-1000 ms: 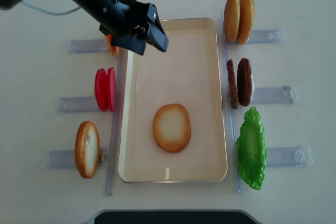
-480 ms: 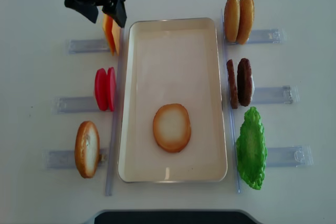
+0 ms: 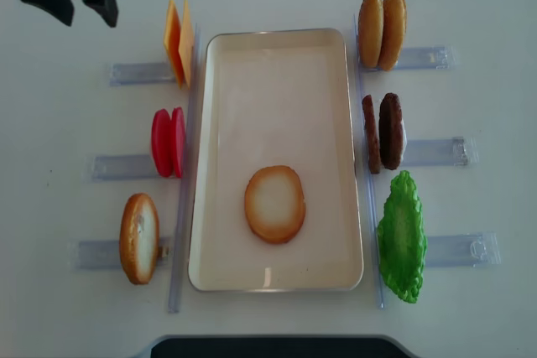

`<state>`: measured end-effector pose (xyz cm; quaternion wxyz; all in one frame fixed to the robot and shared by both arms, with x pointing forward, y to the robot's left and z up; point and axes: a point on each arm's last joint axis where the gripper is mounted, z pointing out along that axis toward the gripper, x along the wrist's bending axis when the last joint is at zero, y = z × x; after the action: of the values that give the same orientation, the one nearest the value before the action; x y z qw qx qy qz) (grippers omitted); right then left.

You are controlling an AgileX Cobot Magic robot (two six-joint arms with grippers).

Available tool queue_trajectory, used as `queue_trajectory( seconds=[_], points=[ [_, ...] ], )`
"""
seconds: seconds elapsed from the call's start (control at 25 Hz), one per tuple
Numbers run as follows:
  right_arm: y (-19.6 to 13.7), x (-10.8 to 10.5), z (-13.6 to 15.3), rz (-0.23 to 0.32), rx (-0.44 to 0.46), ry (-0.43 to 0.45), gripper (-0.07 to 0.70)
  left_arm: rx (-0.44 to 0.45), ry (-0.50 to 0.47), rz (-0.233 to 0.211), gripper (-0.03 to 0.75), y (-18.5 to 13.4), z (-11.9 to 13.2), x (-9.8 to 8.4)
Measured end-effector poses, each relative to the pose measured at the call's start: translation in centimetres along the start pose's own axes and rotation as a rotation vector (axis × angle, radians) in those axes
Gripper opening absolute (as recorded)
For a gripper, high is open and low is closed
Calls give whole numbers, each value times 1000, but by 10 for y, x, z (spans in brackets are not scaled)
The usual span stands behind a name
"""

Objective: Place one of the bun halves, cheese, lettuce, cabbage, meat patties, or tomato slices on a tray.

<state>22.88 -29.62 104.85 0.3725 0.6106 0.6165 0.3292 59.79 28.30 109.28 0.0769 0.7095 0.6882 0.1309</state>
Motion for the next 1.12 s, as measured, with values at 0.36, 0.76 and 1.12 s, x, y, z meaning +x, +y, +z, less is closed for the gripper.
queue_trajectory(
  seconds=[0.36,0.76,1.12],
  points=[
    [0,0,0,0,0,0,587,12,18,-78,534,-2,3,42],
    [0,0,0,0,0,0,587,-104,-21,-60,534,-15,-44,39],
    [0,0,0,0,0,0,587,-335,-52,-31,534,-69,-134,35]
  ],
)
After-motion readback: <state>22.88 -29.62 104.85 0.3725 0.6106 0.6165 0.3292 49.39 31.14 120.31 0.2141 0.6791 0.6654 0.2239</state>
